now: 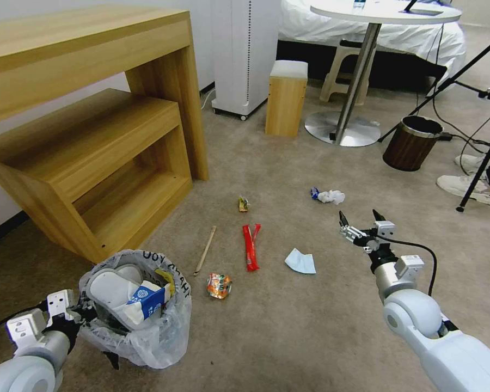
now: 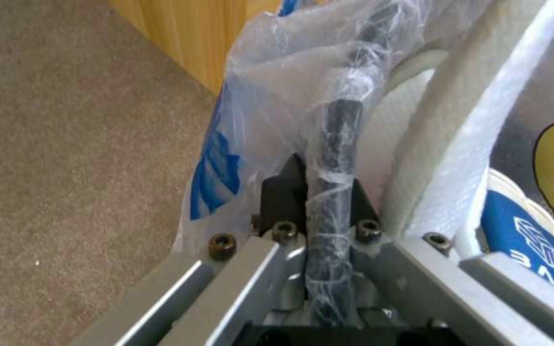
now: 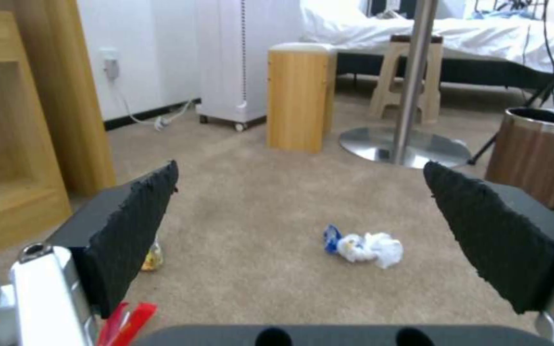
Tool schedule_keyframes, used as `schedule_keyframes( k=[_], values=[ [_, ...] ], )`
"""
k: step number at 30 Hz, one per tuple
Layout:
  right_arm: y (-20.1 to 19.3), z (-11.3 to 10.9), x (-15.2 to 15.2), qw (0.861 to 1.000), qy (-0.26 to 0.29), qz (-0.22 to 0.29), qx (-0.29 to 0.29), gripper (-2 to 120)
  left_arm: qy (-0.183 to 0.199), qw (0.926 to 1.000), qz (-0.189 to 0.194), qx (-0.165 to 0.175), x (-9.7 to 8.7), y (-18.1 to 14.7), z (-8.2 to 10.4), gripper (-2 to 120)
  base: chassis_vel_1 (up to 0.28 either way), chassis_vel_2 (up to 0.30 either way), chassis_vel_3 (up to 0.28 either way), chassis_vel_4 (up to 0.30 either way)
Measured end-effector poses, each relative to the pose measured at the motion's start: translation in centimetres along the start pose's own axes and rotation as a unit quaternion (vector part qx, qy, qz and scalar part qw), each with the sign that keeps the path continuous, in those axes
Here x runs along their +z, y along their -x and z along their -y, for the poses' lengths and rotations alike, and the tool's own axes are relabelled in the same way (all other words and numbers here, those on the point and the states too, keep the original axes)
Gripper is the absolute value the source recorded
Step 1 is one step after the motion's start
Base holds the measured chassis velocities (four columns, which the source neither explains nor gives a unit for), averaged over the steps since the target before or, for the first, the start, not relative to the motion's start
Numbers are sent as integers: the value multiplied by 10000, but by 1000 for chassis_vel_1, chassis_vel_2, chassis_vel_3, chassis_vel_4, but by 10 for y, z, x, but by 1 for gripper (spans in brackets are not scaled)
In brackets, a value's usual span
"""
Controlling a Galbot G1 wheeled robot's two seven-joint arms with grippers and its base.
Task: Pick up the trash bin and place the garbage on the floor into it.
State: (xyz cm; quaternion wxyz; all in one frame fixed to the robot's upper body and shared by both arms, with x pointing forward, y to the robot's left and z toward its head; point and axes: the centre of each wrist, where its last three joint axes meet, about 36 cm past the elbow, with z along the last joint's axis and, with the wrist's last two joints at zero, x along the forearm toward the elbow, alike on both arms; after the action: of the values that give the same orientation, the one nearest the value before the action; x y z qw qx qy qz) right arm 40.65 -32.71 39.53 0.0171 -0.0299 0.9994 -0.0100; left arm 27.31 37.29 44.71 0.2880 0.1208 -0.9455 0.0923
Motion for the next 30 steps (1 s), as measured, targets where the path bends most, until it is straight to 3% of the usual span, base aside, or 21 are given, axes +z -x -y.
schedule_keyframes(
  k=[30],
  values=[
    [-3, 4, -6, 9997, -114, 230, -38, 99, 9, 9998, 107, 171, -10, -2, 6, 0, 0, 0, 0, 0]
  ],
)
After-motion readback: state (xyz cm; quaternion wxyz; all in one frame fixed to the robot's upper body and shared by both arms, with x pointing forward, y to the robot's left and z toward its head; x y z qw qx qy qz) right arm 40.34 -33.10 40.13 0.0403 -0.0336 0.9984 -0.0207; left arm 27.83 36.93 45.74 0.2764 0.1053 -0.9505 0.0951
